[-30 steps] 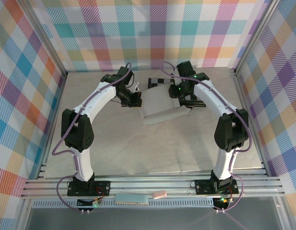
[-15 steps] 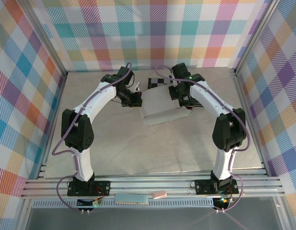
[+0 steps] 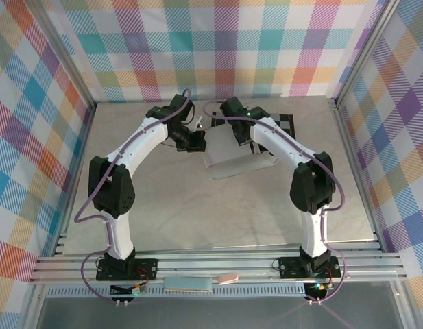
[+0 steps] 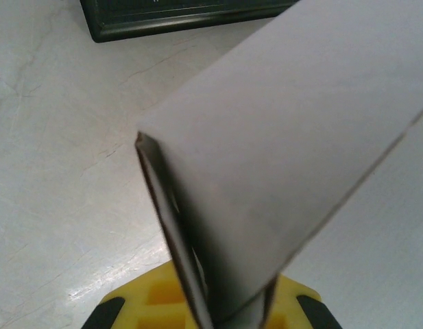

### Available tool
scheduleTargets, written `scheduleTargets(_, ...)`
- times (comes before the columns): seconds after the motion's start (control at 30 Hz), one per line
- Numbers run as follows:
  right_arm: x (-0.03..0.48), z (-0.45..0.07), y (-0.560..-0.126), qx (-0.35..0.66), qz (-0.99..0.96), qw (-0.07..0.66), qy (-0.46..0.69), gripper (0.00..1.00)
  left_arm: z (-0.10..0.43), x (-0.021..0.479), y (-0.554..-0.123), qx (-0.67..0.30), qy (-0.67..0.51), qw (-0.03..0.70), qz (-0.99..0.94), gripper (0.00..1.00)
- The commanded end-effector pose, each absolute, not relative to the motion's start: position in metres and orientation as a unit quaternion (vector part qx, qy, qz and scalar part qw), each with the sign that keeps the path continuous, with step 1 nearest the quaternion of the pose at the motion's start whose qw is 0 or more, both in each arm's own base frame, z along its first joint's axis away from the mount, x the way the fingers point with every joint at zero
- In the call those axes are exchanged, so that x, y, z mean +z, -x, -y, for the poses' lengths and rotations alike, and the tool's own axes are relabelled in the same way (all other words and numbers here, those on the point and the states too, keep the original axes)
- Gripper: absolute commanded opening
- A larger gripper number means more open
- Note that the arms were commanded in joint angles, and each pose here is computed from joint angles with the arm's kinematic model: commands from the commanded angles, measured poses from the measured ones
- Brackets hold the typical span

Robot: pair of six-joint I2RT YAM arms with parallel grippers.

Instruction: Fold the paper box

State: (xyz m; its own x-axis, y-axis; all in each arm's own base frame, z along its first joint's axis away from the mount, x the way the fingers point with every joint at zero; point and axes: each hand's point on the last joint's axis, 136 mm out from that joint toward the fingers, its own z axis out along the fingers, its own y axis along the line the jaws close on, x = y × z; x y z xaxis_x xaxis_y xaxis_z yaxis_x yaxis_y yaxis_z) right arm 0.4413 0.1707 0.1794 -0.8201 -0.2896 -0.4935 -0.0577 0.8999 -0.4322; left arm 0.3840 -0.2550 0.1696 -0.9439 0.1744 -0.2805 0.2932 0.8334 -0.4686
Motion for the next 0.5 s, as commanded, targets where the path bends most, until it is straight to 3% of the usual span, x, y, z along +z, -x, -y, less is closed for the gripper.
scheduleTargets(0.0, 0.184, -0.147, -0.437, -0.299, -0.913, 0.267, 0.076, 0.0, 0.261, 0.196, -0.377, -0.281, -0.135, 0.129, -0.941, 0.0)
scheduleTargets(0.47, 0.197, -0.177, -0.428, -0.335, -0.889, 0.297, 0.097, 0.0, 0.267, 0.199, -0.379, -0.291, -0.128, 0.132, -0.939, 0.0)
